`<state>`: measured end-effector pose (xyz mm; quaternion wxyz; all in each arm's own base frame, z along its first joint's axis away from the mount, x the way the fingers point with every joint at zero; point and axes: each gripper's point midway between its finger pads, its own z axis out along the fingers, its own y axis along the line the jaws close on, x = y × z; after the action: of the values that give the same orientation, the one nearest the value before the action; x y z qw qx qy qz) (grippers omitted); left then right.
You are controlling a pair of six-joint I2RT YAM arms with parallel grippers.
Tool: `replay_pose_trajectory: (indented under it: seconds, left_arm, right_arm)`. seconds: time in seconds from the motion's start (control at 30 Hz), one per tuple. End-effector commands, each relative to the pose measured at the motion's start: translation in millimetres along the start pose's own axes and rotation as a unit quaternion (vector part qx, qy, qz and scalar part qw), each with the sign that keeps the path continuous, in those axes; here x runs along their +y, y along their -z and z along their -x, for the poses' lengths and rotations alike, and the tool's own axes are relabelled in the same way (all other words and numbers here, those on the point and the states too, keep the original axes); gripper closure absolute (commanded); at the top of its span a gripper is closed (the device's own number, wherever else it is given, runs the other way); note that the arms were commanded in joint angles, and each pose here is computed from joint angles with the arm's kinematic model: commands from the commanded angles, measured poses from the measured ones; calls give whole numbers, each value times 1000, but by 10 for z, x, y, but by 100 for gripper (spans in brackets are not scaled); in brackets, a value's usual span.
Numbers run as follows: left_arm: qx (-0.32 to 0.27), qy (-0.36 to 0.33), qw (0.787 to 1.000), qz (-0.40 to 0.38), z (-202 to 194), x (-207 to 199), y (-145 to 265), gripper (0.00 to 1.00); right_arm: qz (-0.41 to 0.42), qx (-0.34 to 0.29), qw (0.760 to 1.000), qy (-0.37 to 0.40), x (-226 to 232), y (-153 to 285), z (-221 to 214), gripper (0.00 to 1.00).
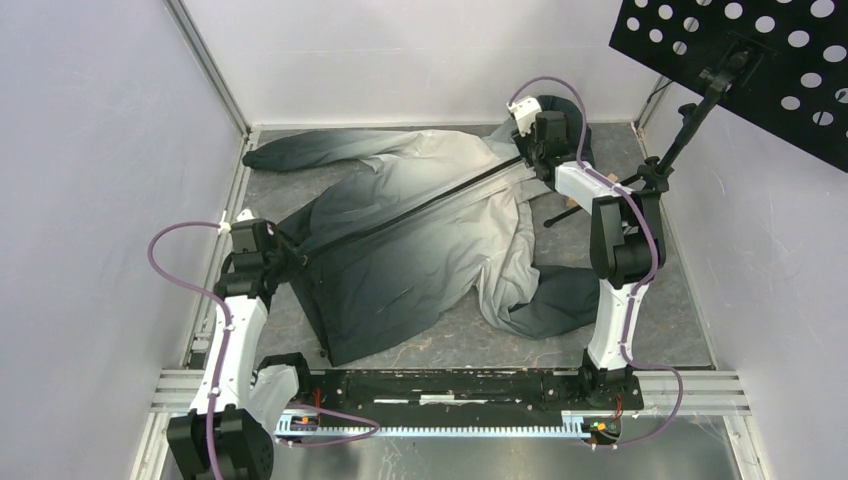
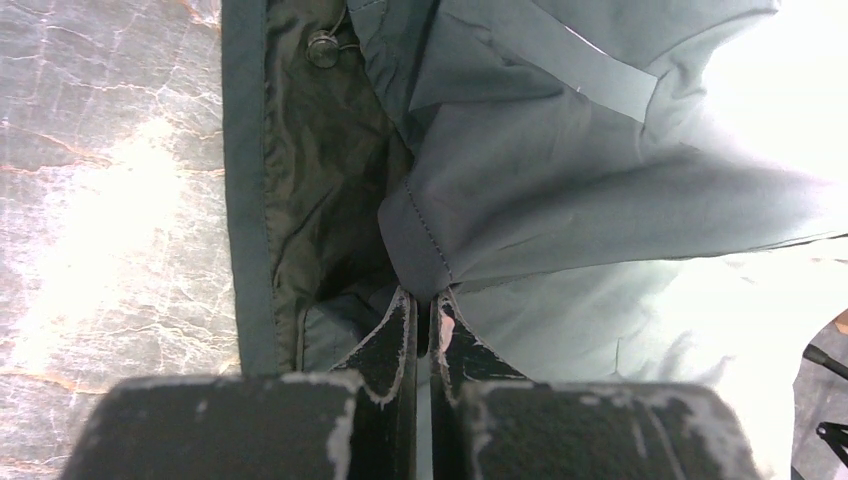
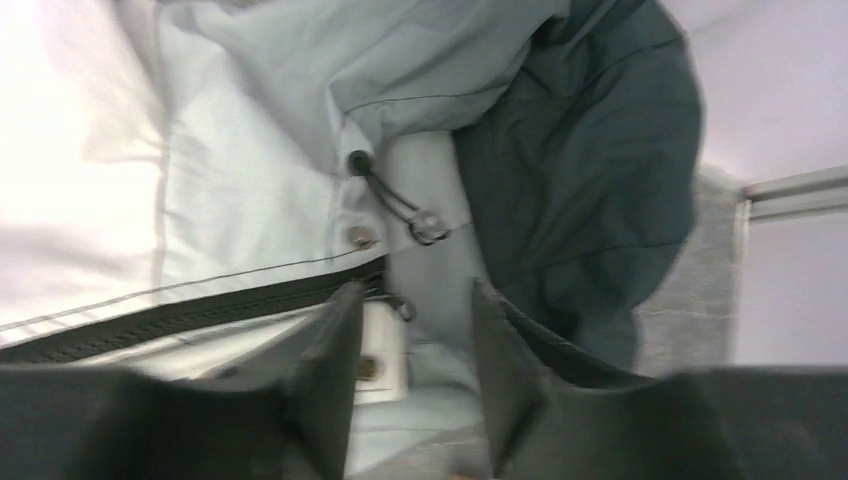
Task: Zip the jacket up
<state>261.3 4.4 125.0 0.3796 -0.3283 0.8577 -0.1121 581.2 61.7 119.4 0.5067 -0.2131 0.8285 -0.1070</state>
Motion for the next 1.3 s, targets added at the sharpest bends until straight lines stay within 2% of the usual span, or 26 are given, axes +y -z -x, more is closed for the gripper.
replay_pose_trajectory:
  seconds: [0.0,0.07,0.1,0.13,0.23,0.37,0.5,0.57,0.63,0.77,0.87,1.0,1.03,1.07,1.13,1.27]
  left_arm:
    - [-50,-19,998,22,256,57,69,87]
    - [-66,-23,997,19,341,23,143,57]
    - [-75,-28,997,12,388,-15,193,49]
    - [-85,-35,996,4,431,-52,252,43]
    - [-95,-65,993,-19,475,-160,372,37]
    - [-89,-112,987,-79,427,-420,538,32]
    - [-94,-182,962,-180,391,-863,909,27]
    - [-86,-230,934,-259,274,-1165,1164,26]
    - [-81,-271,896,-343,158,-1454,1449,26]
    - [-85,-305,827,-465,34,-1803,2040,24]
    - [-95,-315,773,-543,8,-1983,2503,21]
    - [-135,-314,718,-606,100,-2126,3070,17]
    - [-140,-316,710,-614,121,-2150,3167,16]
    - [-149,-319,702,-619,157,-2177,3272,10]
    - [-165,-323,700,-615,245,-2213,3395,4]
    - [-217,-329,692,-605,427,-2227,3650,1]
  right_arm:
    - [-86,-6,996,35,-292,324,392,33]
    - [-109,-7,993,42,-258,548,495,15]
    - [-107,-10,993,43,-194,647,538,3]
    - [-99,-17,994,40,-91,772,623,2]
    - [-57,-30,997,29,331,1168,808,2]
    - [69,-103,992,-16,1064,1781,1102,2]
    - [236,-177,952,-86,1637,2449,1198,2]
    - [294,-208,928,-92,1739,2771,1207,2]
    - [301,-230,919,-113,1645,3041,1207,2]
    - [283,-264,914,-123,1390,3450,1163,2]
    - [237,-300,915,-129,1069,3752,1146,2]
    - [153,-365,905,-156,500,4244,1212,2]
    - [129,-383,901,-156,355,4373,1214,2]
    - [107,-396,897,-164,224,4476,1205,2]
    - [65,-416,890,-176,-15,4662,1156,2]
    - [-25,-410,890,-199,-433,4842,975,2]
